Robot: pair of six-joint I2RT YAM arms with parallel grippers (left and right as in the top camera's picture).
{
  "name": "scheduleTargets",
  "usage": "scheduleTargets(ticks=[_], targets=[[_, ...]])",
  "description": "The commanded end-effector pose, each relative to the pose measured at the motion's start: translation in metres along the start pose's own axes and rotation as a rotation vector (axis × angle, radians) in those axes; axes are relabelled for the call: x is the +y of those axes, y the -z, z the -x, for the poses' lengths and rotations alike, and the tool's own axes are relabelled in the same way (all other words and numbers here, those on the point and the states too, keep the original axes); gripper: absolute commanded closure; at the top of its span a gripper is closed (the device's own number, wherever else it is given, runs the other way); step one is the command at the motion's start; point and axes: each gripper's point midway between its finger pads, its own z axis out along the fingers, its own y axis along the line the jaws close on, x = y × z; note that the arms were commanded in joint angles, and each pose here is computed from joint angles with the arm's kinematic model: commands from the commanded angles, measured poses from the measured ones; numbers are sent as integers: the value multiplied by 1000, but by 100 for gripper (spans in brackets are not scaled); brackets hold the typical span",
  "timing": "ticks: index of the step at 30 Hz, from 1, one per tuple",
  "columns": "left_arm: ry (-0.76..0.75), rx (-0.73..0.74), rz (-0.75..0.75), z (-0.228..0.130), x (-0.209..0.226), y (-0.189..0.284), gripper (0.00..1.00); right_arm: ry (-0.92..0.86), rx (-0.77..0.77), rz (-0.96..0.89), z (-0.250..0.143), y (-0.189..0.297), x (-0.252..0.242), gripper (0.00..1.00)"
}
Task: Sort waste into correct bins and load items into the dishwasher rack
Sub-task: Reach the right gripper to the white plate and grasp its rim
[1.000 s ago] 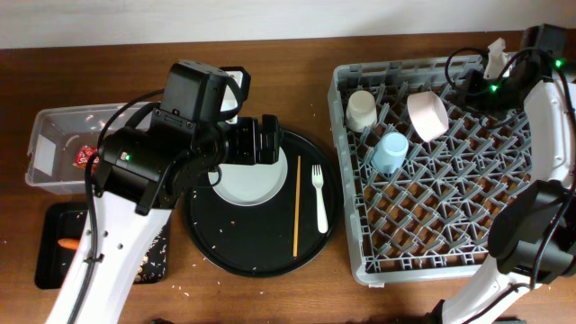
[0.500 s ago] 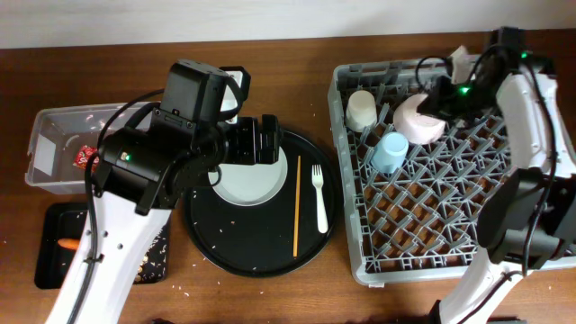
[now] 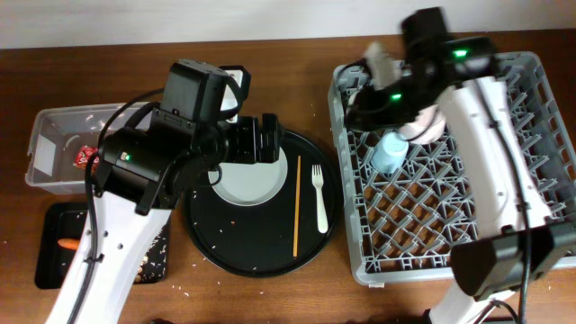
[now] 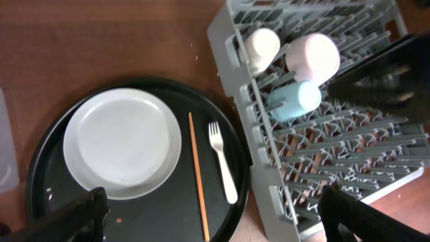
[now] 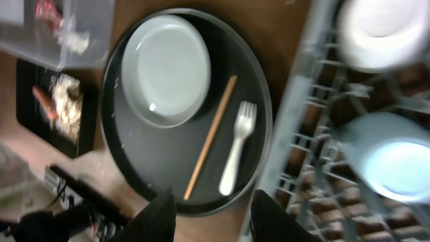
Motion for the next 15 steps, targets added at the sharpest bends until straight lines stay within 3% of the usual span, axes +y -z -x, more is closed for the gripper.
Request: scheduleTargets(ticks=[1,3,5,8,15], targets=[[-5,-106,151,20,27,12,1,41,65,10,-5,-36,35,60],[34,-140,308,18,65,37,1,107,64,15,-3,-56,59,60],[132,-217,440,11,110,90,1,59,26,-98,8,-80,62,54],[262,-335,555,-1,150,150,1,106,37,-118,13,-123,75,53],[306,-258,600,-30,161,158,1,180,98,-417,9,-232,24,52]])
